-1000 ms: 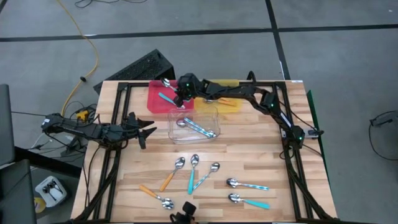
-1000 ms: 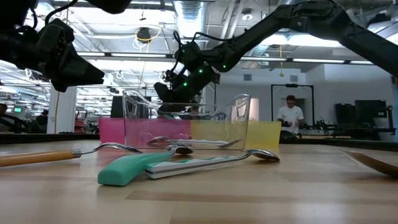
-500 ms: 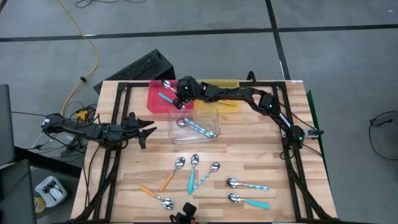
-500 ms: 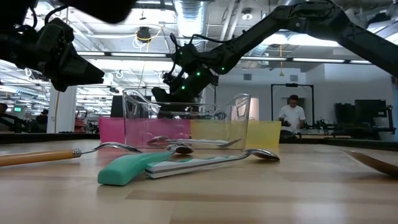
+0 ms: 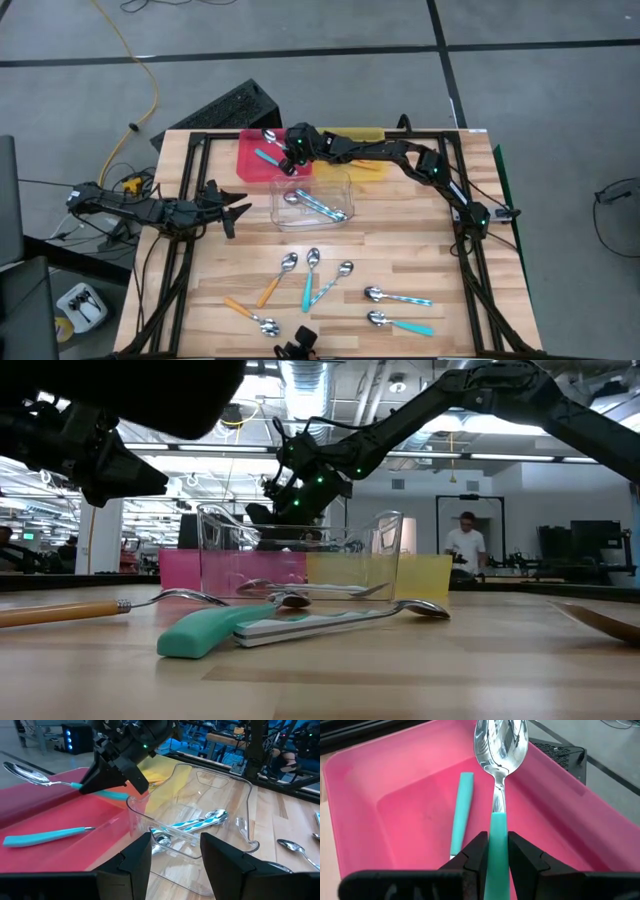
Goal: Sort silverware by color (type)
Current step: Put the light green spoon into the red bin, then put the green patterned spoon into the transparent bin
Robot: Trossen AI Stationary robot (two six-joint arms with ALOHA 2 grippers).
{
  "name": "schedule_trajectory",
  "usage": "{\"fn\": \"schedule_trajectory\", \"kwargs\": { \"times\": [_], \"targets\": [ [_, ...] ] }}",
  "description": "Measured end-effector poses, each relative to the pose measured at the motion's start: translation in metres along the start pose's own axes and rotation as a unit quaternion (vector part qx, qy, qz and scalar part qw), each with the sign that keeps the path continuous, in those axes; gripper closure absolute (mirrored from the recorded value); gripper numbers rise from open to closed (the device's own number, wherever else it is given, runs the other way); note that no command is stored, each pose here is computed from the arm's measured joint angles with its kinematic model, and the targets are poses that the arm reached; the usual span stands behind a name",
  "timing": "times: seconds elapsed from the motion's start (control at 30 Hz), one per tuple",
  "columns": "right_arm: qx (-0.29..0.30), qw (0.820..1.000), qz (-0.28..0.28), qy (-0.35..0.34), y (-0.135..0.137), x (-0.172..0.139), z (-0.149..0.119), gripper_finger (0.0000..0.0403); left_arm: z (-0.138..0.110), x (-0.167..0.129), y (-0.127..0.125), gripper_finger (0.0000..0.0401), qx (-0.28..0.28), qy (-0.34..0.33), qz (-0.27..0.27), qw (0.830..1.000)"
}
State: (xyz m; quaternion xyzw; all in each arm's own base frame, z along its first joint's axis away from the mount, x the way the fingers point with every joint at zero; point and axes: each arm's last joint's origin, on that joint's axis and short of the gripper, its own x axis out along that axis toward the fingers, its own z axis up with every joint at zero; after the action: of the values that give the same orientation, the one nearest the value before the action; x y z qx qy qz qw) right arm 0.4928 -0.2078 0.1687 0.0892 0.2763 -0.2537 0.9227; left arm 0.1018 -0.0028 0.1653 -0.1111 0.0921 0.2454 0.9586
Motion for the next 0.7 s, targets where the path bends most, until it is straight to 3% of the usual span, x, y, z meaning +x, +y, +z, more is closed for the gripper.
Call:
{"fn": "schedule_trajectory", "kwargs": {
  "times": [0.2,0.53,0.7],
  "targets": [
    [-0.004,1.000,0.001,0.000,0.0000,0.0000,0.0000,0.0303,0.0000,0.0000,0.0000,0.0248,0.000,0.000,0.000,1.000],
    [-0.004,1.000,0.002,0.000,0.0001,0.0000,0.0000,0.0237,0.0000,0.0000,0.0000,0.0248,0.000,0.000,0.000,1.000],
    [-0.022,1.000,0.008,-0.018,0.0023,-0.0003,0.0035,0.0226,0.0000,0.0000,0.0000,0.0248,0.000,0.000,0.000,1.000]
  ]
}}
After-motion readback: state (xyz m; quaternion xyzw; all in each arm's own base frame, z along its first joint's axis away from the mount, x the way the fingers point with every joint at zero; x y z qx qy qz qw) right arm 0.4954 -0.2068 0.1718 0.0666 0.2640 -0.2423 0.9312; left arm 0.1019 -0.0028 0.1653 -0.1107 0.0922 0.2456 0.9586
